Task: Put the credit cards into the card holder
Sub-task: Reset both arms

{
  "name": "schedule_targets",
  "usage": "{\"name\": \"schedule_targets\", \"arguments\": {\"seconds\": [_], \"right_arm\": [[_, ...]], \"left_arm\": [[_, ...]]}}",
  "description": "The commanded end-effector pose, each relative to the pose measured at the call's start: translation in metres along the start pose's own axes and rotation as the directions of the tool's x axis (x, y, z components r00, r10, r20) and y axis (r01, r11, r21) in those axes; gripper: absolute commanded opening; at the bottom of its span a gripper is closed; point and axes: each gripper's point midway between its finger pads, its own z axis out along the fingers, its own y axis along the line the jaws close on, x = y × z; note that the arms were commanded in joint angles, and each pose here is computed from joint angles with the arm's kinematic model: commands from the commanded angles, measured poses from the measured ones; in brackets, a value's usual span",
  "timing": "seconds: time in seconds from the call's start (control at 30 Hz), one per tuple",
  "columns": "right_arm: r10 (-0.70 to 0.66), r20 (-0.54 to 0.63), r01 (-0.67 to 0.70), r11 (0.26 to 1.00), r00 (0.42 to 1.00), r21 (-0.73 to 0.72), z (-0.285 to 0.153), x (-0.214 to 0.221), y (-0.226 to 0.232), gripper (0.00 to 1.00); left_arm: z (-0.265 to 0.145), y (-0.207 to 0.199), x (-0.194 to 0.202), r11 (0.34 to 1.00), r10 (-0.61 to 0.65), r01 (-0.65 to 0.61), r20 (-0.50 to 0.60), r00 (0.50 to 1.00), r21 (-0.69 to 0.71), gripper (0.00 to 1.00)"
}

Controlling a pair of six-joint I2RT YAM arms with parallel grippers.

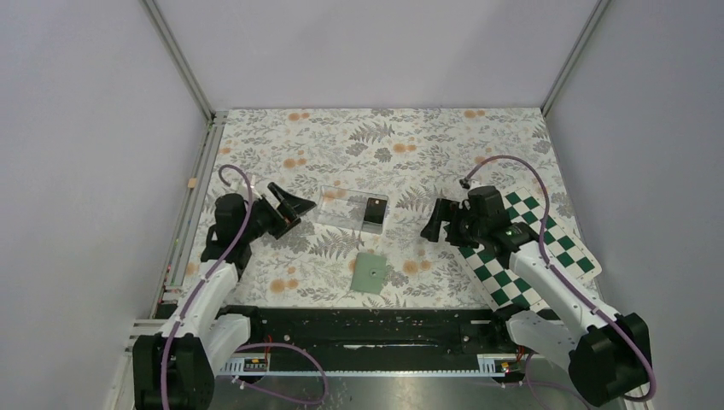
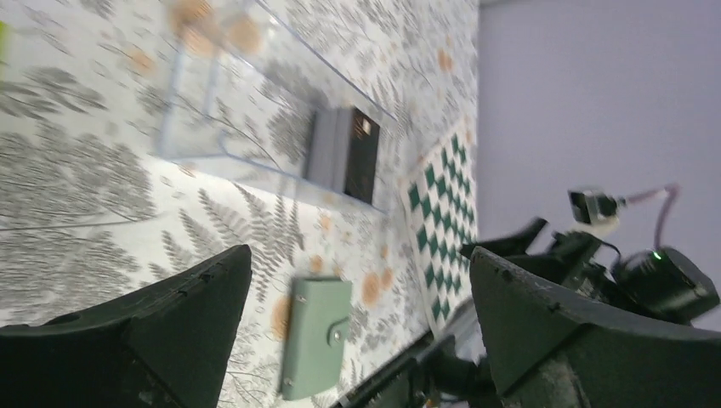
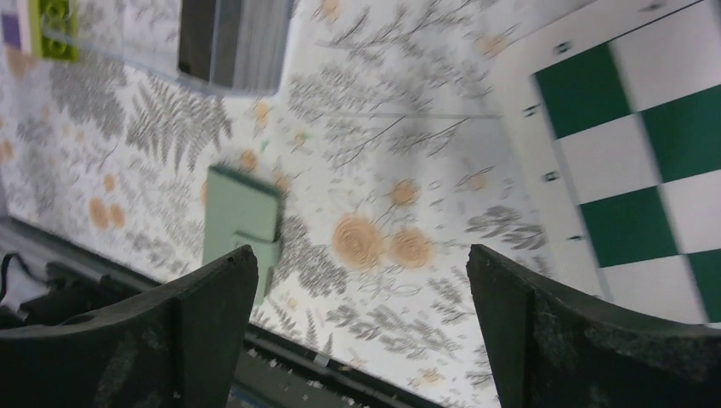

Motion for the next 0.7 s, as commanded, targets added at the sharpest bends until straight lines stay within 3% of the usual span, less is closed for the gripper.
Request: {"name": "schedule_targets", "arguments": {"seconds": [0.0,0.2,0.33,0.47,0.67], "right_arm": [[-0.083,0.166,0.056,0.985,0.983,0.162,-0.011,-0.039,-0.036,1.00],[-0.299,0.344,0.104,0.868,0.890,0.485,-0.028,-0.081,-0.097,0.99],[-0.412,0.441,0.096,0.808,0.797,0.581,-0.032,-0.104,-0.117,0.98],[-0.474,0.511,0.066,0.776,0.717,0.627,-0.021,-0.113,-0.135,0.99],[-0.502,0.552,0.095,0.791,0.665,0.605,-0.010,-0.139,-0.143,0.99]], "left_arm": [[-0.013,0.001,-0.054,0.966,0.233,-0.211,0.152,0.961,-0.151,0.99],[-0.037,0.030,-0.122,0.807,0.514,-0.339,0.294,0.806,-0.483,0.99],[-0.050,0.061,-0.144,0.692,0.630,-0.334,0.310,0.712,-0.640,0.99],[-0.055,0.084,-0.157,0.617,0.708,-0.328,0.323,0.627,-0.716,0.99],[-0.043,0.089,-0.163,0.550,0.818,-0.439,0.353,0.454,-0.710,0.99]]}}
